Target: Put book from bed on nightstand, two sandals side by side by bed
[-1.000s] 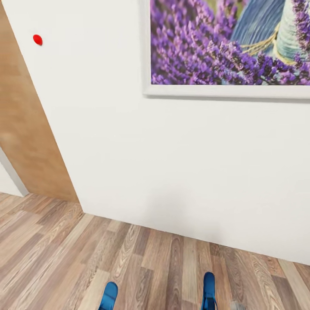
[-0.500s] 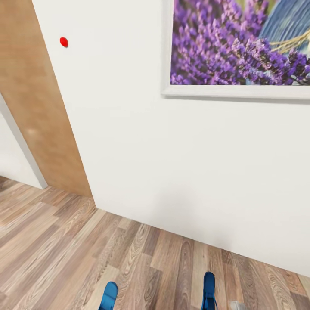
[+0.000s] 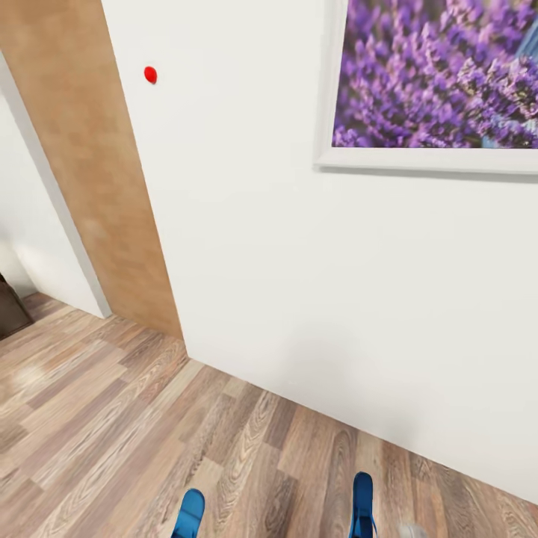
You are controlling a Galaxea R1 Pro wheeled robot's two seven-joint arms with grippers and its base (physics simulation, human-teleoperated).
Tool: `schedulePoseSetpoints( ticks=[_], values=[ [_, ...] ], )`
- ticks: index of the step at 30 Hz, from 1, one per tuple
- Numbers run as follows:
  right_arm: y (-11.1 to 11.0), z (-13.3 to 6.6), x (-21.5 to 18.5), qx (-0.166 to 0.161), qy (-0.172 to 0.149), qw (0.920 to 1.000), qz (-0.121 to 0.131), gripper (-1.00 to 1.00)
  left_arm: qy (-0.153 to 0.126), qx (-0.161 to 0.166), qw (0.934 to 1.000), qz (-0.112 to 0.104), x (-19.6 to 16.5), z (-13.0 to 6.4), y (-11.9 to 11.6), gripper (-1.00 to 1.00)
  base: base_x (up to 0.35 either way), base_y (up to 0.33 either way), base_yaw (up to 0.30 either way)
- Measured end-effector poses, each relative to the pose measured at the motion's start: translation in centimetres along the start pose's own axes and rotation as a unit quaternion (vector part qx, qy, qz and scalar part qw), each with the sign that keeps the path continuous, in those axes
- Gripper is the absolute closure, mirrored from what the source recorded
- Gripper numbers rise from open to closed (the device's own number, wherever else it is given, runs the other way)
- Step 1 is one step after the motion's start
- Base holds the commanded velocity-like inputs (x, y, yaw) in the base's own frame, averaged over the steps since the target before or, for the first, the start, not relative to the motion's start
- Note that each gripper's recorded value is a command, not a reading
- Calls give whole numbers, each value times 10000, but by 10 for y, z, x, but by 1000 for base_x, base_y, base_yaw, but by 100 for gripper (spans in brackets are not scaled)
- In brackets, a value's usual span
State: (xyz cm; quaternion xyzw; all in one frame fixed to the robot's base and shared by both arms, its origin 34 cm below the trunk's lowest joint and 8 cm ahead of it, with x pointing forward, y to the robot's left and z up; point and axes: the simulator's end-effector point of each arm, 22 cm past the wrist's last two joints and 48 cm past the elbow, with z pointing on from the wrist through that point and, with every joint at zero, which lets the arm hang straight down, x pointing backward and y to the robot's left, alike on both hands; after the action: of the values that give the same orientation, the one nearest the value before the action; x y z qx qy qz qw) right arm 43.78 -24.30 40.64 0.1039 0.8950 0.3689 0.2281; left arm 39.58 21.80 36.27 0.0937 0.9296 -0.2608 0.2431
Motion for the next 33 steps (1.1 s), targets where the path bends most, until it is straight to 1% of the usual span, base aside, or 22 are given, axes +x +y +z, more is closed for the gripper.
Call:
schedulePoseSetpoints(
  ticks=[21, 33],
  values=[
    [0, 0, 0, 0, 5, 10000, -4, 100, 3, 1, 10000, 2, 0, 0, 0, 100, 314, 0, 201],
    [0, 0, 0, 1, 3, 10000, 1, 100, 3, 0, 10000, -4, 0, 0, 0, 100, 37, 0, 198]
  ],
)
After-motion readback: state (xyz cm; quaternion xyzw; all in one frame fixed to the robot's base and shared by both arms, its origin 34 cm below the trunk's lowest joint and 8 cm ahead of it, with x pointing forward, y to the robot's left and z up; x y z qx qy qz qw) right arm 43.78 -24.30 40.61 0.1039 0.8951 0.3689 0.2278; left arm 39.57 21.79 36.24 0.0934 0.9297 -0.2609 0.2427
